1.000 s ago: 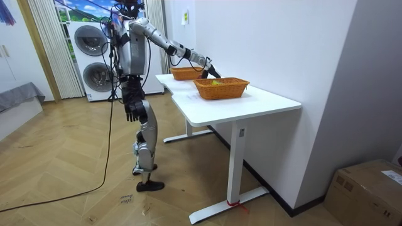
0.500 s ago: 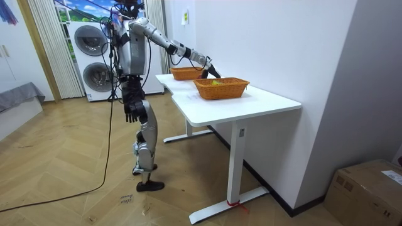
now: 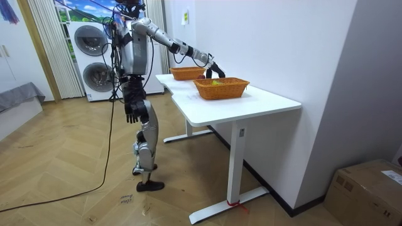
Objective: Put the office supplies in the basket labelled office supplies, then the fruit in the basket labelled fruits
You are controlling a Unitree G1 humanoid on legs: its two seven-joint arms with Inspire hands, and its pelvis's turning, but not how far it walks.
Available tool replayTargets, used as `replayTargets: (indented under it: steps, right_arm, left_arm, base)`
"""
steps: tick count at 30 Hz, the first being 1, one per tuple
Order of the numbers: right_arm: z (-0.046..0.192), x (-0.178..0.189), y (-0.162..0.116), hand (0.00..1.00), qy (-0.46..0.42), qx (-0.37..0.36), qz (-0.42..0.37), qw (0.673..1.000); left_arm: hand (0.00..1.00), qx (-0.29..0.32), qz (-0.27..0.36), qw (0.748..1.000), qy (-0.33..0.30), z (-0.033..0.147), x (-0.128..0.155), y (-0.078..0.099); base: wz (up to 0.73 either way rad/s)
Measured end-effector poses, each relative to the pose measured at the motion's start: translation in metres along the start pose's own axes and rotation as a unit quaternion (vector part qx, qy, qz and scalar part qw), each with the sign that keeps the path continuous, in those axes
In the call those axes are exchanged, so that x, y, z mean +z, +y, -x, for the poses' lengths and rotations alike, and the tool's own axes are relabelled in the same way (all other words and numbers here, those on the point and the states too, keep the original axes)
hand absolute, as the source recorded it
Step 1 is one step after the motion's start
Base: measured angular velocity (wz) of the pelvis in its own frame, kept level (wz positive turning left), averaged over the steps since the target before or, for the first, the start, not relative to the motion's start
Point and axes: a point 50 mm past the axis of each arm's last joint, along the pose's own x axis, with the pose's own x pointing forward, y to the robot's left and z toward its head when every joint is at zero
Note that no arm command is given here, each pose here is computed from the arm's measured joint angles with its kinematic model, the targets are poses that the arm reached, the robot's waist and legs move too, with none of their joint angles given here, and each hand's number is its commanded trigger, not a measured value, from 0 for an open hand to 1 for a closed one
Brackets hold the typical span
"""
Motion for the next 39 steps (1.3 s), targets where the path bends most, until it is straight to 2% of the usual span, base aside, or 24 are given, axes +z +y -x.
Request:
replayTargets:
  steps: [16, 28, 35, 39]
  right_arm:
    - [0.000, -0.006, 0.013, 1.00, 0.005, 0.063, -0.028, 0.998]
    - [0.002, -0.001, 0.019, 1.00, -0.008, 0.098, -0.018, 0.995]
    - [0.006, 0.012, 0.022, 1.00, -0.027, 0.100, 0.051, 0.993]
    - [0.009, 0.023, 0.020, 1.00, -0.048, 0.099, 0.058, 0.992]
  left_arm:
    - [0.00, 0.016, -0.001, 1.000, 0.001, 0.001, -0.002, 0.007]
    - [0.00, 0.022, 0.031, 0.999, 0.017, 0.001, -0.015, 0.010]
    - [0.00, 0.024, 0.040, 0.999, 0.028, 0.003, -0.030, 0.010]
    - [0.00, 0.027, 0.047, 0.998, 0.026, 0.004, -0.033, 0.012]
  base:
    - [-0.01]
    - [-0.02]
    - [0.00]
    - [0.03]
